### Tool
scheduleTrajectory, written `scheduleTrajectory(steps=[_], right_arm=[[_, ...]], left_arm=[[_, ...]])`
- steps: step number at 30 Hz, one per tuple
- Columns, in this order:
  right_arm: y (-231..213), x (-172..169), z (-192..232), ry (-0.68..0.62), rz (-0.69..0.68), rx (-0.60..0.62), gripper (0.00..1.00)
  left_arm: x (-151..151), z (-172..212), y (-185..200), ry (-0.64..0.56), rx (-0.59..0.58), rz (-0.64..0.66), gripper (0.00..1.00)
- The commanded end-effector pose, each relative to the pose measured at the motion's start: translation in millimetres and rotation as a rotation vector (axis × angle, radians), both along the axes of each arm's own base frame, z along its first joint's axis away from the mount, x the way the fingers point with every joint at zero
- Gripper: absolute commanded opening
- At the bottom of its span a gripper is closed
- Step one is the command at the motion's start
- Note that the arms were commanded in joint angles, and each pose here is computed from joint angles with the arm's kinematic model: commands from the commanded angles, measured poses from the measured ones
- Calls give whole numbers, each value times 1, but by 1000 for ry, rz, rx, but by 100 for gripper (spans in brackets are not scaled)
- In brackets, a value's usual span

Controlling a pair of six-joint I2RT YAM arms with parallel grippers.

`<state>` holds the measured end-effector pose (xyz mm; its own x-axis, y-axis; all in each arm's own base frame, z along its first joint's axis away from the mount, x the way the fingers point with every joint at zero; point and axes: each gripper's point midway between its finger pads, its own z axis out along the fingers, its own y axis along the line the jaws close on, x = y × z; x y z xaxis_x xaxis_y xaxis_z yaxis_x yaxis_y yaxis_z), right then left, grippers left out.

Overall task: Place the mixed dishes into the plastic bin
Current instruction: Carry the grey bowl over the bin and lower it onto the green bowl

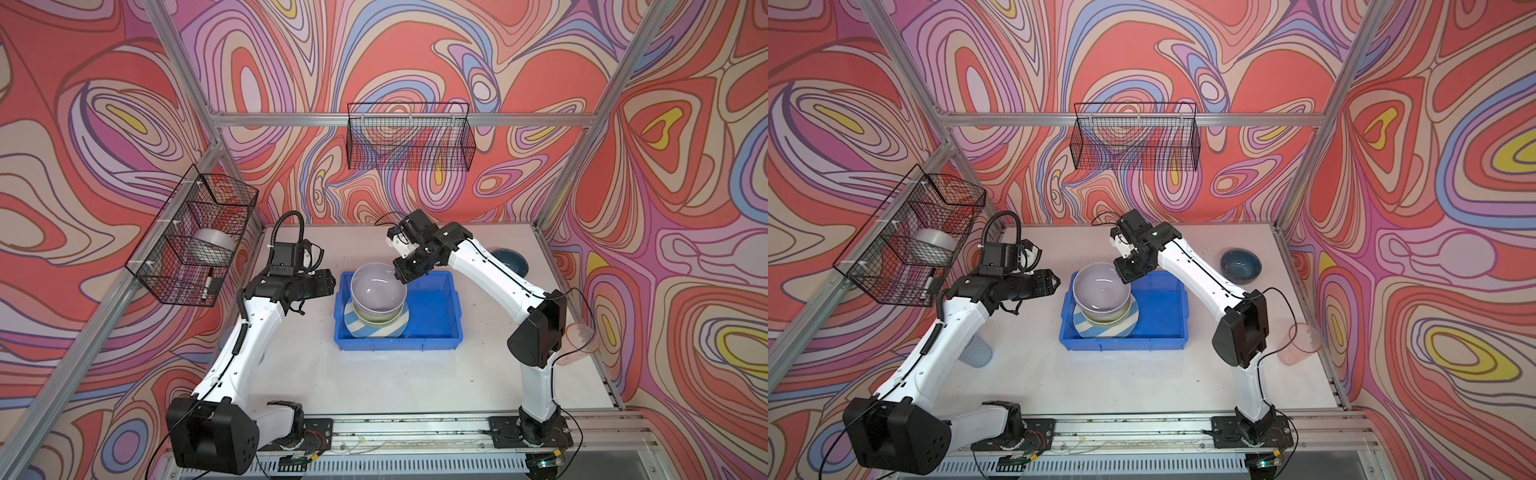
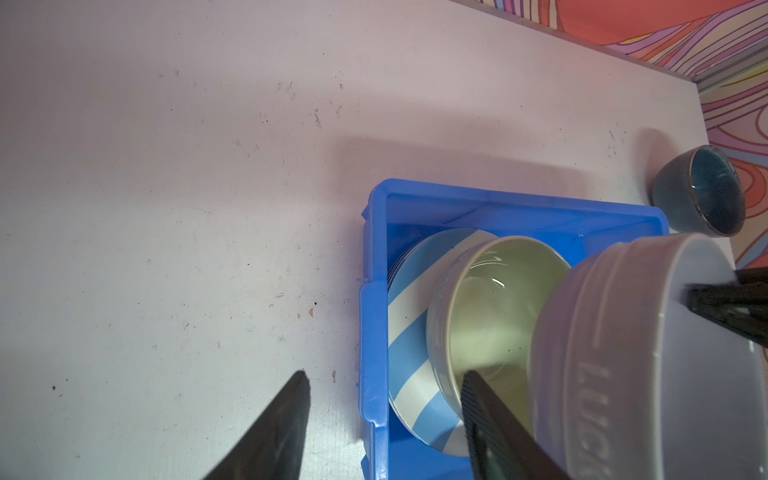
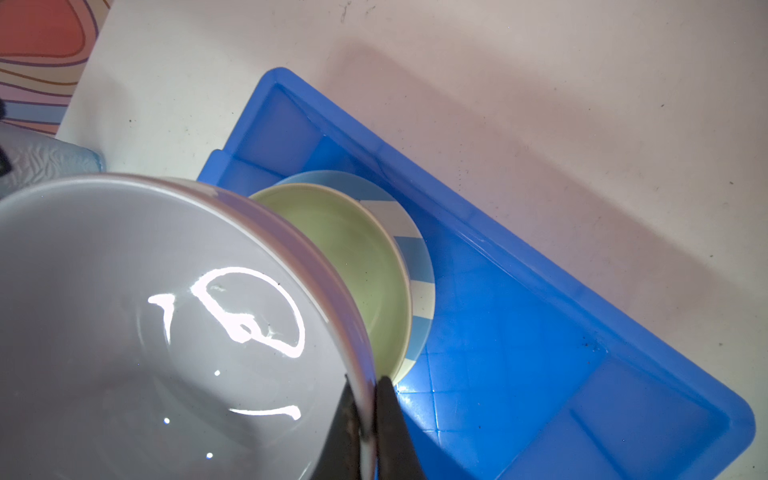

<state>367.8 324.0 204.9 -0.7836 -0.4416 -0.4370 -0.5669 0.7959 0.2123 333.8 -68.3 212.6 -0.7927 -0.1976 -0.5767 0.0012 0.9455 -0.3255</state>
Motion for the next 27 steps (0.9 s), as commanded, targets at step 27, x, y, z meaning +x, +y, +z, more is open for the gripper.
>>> scheduleTrajectory(steps=[27], right_arm=[[13,12,-43,27,-21,-7,0]], left_arm=[[-4,5,1,-16,2,-12,62]])
